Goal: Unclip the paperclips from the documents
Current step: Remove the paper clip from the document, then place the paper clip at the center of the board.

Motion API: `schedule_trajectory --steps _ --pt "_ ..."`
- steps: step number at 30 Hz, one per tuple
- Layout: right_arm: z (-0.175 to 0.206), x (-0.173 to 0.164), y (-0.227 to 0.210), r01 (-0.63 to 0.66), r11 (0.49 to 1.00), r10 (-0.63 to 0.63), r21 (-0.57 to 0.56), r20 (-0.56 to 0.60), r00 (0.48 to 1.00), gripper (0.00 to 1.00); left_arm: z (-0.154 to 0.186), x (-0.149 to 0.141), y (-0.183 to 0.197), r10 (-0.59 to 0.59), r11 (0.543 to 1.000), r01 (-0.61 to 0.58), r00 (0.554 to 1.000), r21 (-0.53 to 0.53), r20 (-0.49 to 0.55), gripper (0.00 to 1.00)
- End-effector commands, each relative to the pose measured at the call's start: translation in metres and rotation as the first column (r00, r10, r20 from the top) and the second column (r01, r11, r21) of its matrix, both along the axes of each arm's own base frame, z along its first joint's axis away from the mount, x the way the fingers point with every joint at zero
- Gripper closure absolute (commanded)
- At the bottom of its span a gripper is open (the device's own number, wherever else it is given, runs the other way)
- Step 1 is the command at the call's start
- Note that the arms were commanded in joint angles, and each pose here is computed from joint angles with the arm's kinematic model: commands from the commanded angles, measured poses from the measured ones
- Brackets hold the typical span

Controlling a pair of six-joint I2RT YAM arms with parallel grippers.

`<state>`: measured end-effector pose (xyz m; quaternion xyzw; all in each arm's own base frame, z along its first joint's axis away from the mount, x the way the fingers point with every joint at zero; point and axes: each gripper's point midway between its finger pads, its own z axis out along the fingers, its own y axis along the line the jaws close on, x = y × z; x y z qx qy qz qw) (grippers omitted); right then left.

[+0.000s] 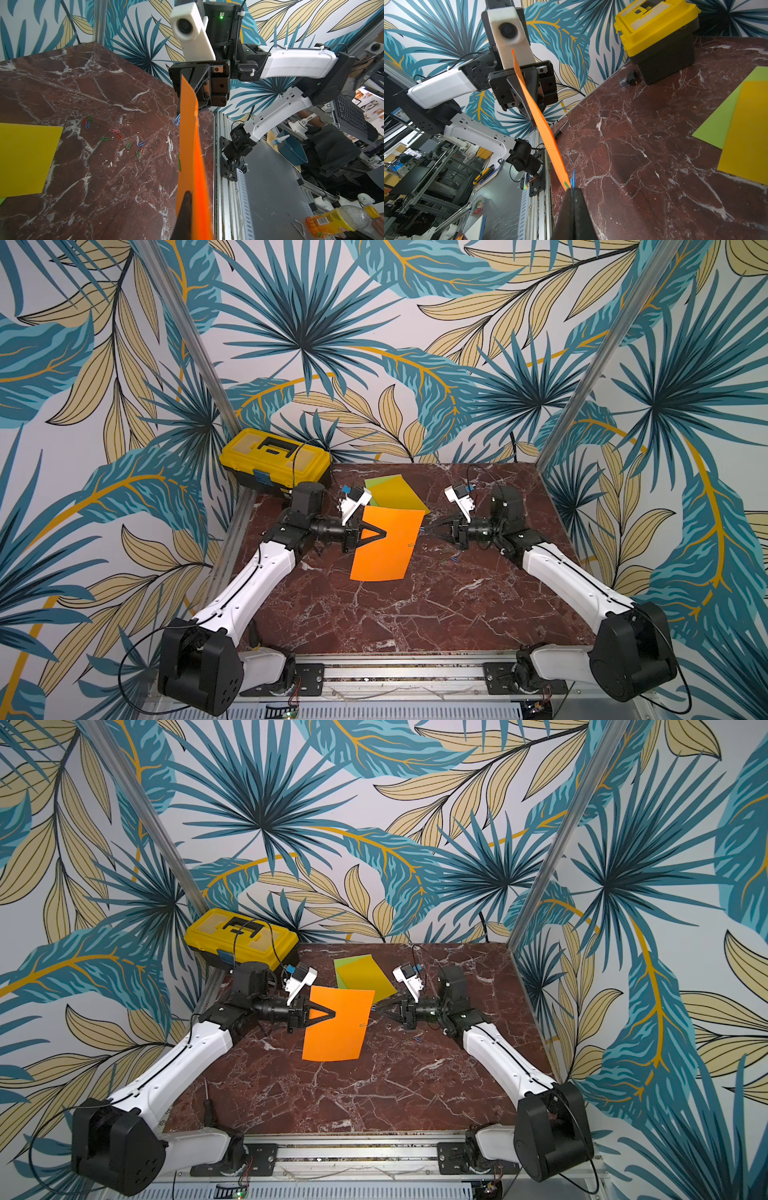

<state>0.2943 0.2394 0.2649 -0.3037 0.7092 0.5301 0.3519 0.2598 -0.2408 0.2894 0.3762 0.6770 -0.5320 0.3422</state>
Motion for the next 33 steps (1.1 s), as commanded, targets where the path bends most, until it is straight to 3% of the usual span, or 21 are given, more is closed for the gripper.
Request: schedule_trajectory --steps 1,7,15,24,33 --pt "-0.014 0.002 -0.008 0.074 0.996 -0.075 -0.042 -0.033 0.997 0.97 0.003 -0.003 0.003 0.006 1.0 -0.006 1.0 -0.004 0.02 1.0" --pt "-0.044 0.011 -0.023 0.205 0.971 -0.218 -0.121 -0.112 0.969 0.97 0.001 0.0 0.004 0.026 1.0 -0.026 0.999 0.008 0.021 1.0" --pt "-0.114 0.022 -0.062 0.397 0.859 -0.489 -0.324 -0.286 0.824 0.96 -0.006 0.012 0.007 0.094 0.995 -0.094 0.995 0.043 0.012 1.0" --pt "-0.178 0.008 -0.085 0.448 0.774 -0.627 -0.446 -0.442 0.642 0.96 -0.01 0.019 0.008 0.137 0.988 -0.137 0.991 0.066 0.003 1.0" --pt "-0.216 0.0 -0.091 0.423 0.74 -0.668 -0.523 -0.495 0.556 0.96 -0.012 0.023 0.008 0.151 0.986 -0.15 0.988 0.074 -0.01 1.0"
